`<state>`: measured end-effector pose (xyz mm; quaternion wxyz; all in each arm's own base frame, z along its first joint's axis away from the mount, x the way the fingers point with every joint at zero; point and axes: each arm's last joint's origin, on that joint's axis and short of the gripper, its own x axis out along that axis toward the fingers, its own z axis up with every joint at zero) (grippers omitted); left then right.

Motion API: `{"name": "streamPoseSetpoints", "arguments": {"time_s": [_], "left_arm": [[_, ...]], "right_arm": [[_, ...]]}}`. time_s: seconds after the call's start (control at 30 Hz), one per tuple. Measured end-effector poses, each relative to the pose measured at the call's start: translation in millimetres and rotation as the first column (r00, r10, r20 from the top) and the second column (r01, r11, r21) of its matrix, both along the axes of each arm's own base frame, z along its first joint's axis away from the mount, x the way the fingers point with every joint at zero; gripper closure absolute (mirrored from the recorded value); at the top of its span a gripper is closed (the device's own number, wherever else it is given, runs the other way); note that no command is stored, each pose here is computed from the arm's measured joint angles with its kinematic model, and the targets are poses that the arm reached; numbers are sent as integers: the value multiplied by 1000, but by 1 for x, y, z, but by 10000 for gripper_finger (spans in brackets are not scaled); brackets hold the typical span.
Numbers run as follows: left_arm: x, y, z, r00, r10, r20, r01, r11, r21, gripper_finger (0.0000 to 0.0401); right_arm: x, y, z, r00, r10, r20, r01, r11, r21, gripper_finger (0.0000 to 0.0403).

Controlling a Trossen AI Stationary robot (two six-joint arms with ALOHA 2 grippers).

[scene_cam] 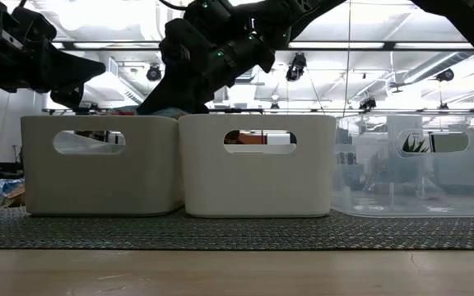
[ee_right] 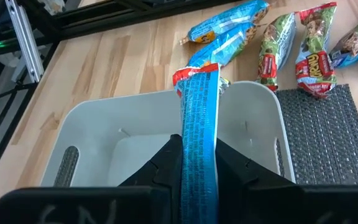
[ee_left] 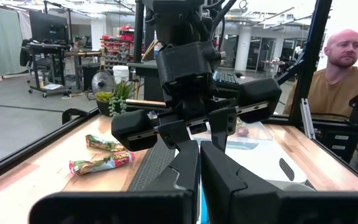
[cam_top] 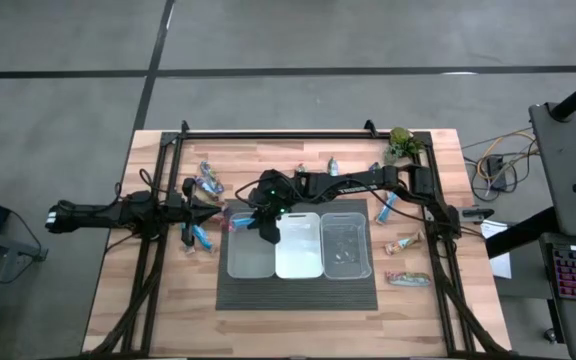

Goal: Pick and place Granola Bars by type
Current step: Put the red granola bar into the gray bin

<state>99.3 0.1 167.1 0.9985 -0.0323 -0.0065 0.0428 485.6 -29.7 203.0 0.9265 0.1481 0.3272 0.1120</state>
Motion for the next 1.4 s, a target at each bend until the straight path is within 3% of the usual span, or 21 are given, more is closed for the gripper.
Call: {"name": "streamPoseSetpoints", "arguments": {"time_s": [1.03, 1.4], "left_arm": [[0, 0, 0, 1000, 0, 0, 0, 1000, 0, 401], [0, 0, 0, 1000, 0, 0, 0, 1000, 0, 401]], "right_arm": [[0, 1, 0, 1000, 18, 9, -18, 1000, -22, 343], [0, 1, -1, 1000, 15, 8, -15, 1000, -19, 288]]}}
